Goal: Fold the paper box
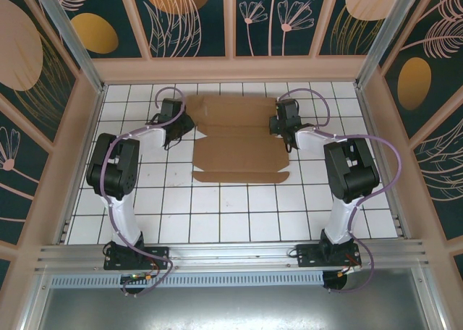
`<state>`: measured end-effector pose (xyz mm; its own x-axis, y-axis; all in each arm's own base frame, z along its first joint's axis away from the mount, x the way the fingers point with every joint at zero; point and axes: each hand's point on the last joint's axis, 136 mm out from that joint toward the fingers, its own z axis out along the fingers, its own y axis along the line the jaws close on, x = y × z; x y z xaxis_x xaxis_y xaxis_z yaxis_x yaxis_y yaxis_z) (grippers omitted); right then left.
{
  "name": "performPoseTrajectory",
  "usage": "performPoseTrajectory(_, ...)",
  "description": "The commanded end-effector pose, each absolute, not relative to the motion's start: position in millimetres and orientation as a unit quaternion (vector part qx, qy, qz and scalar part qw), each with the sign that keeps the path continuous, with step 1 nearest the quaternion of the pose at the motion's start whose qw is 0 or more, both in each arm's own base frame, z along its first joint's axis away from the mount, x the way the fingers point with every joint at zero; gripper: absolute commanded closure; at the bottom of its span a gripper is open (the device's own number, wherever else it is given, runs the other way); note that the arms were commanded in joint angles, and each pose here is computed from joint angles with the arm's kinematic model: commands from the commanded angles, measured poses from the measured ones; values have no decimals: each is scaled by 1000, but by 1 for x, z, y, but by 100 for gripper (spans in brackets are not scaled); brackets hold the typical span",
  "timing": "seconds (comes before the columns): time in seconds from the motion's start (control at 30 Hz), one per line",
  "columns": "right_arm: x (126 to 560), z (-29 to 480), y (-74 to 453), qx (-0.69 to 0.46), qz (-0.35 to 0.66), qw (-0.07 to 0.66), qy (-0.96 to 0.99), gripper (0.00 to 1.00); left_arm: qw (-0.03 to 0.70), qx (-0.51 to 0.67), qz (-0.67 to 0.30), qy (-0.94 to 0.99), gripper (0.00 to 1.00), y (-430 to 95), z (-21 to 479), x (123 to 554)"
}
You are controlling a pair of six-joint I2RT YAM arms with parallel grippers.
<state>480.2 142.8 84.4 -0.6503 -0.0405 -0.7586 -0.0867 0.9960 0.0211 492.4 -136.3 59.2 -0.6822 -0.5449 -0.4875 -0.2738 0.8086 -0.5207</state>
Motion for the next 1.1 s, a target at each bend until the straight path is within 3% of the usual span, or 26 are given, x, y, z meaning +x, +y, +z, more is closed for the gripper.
performPoseTrajectory(0.0,465,68,133,-48,-5,376,925,100,300,-253,-210,895,81,-115,51,477)
performPoseTrajectory(0.23,462,58,142,-56,5,365,929,100,244,-230,-289,897,78,-137,37,506)
performPoseTrajectory(0.47,460,57,147,-67,11,360,930,100,260,-221,-257,904,75,-126,38,526)
performPoseTrajectory(0.7,461,57,150,-63,17,356,932,100,205,-237,-300,901,72,-141,3,504)
performPoseTrajectory(1.07,464,57,155,-62,15,352,934,100,220,-249,-346,878,74,-152,22,493)
